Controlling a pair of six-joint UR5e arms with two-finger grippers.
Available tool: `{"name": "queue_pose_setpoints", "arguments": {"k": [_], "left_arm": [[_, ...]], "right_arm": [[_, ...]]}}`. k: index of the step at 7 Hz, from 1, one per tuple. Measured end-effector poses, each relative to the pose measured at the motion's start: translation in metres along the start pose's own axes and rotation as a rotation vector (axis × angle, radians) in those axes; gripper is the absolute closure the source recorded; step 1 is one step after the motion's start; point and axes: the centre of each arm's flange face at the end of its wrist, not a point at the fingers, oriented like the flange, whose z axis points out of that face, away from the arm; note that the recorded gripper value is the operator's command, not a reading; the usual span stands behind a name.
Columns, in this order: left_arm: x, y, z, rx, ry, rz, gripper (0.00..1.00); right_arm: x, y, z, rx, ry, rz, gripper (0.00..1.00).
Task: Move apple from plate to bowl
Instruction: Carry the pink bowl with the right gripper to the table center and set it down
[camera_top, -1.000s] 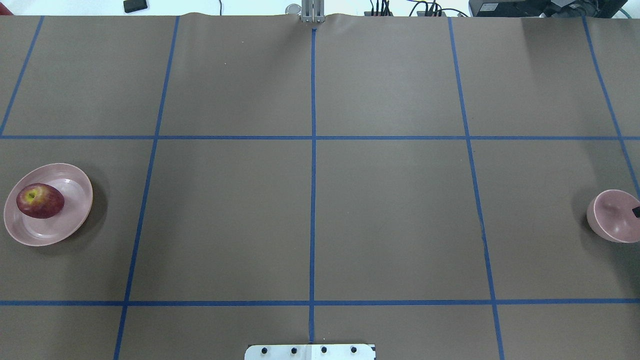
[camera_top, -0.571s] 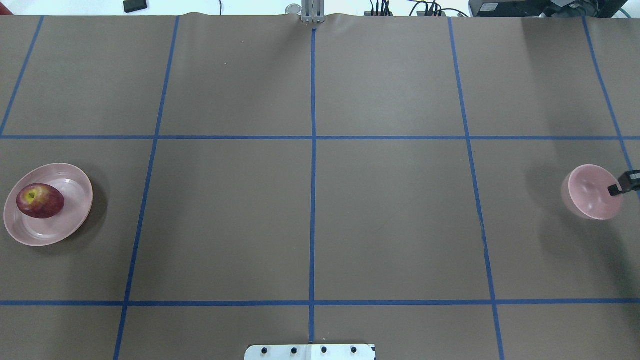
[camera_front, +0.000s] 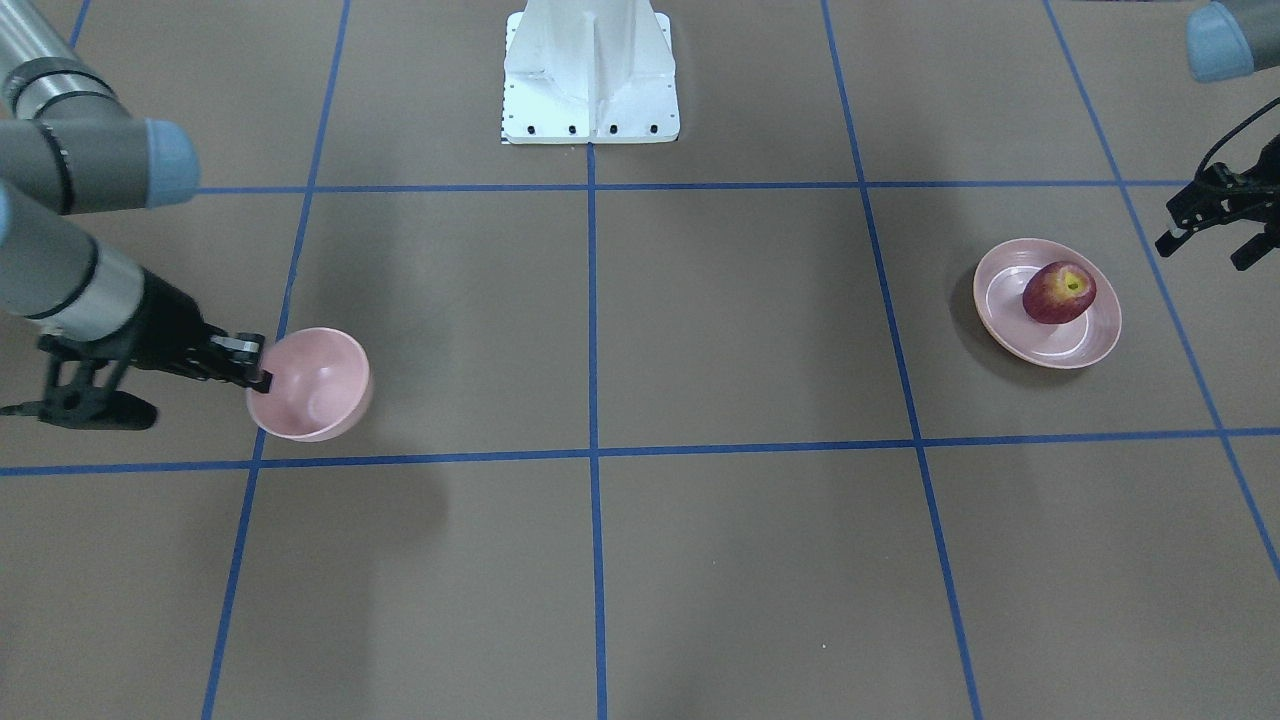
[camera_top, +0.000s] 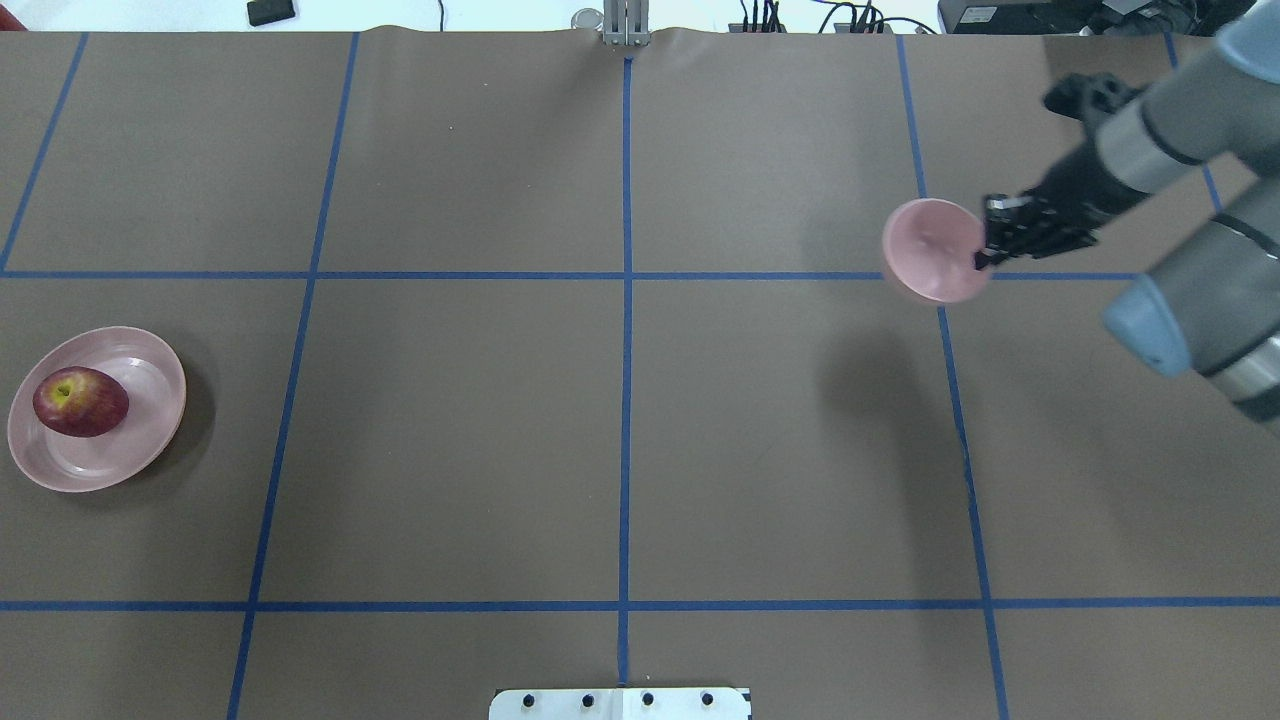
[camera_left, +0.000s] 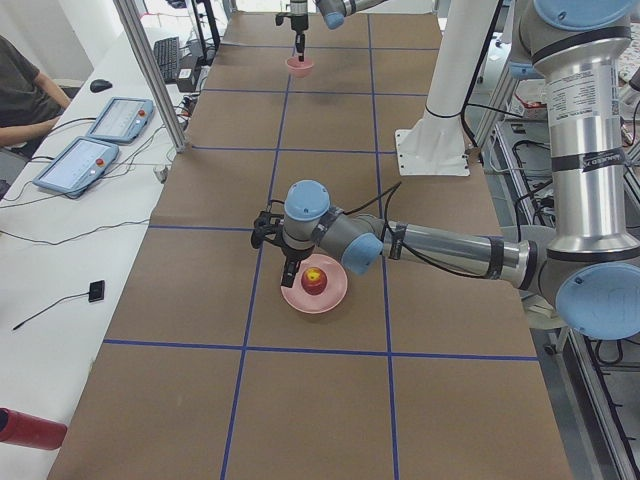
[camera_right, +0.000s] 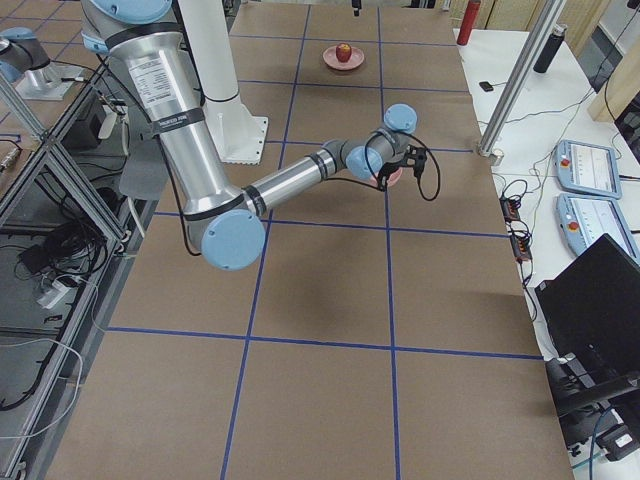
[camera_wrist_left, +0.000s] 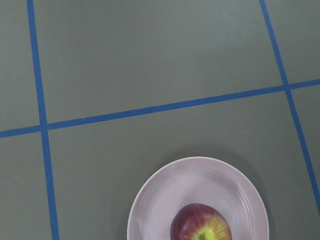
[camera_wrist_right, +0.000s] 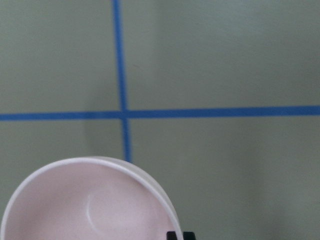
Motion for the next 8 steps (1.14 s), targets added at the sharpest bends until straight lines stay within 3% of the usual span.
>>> {"name": "queue_pose_setpoints", "arguments": {"k": [2,5,6,7,8], "left_arm": [[0.010,-0.012,0.015,-0.007,-0.010,-0.046,0.02],[0.009,-0.012,0.020,-0.016,-0.015,-0.089,0.02],[0.007,-0.009,0.022,-0.021,-0.018,-0.092,0.02],[0.004,-0.007,0.028,-0.032,-0.022,-0.093,0.02],[0.002,-0.004,0.038,-0.051,-0.030,-0.093,0.02]], "right_arm": [[-0.139,0.027,0.042,0.014,0.003,0.110,1.00],[-0.197,0.061,0.105,0.051,0.025,0.121,1.00],[-0.199,0.064,0.113,0.050,0.026,0.118,0.80],[-0.200,0.067,0.117,0.048,0.022,0.112,0.15],[-0.200,0.069,0.119,0.046,0.020,0.108,0.00]]}}
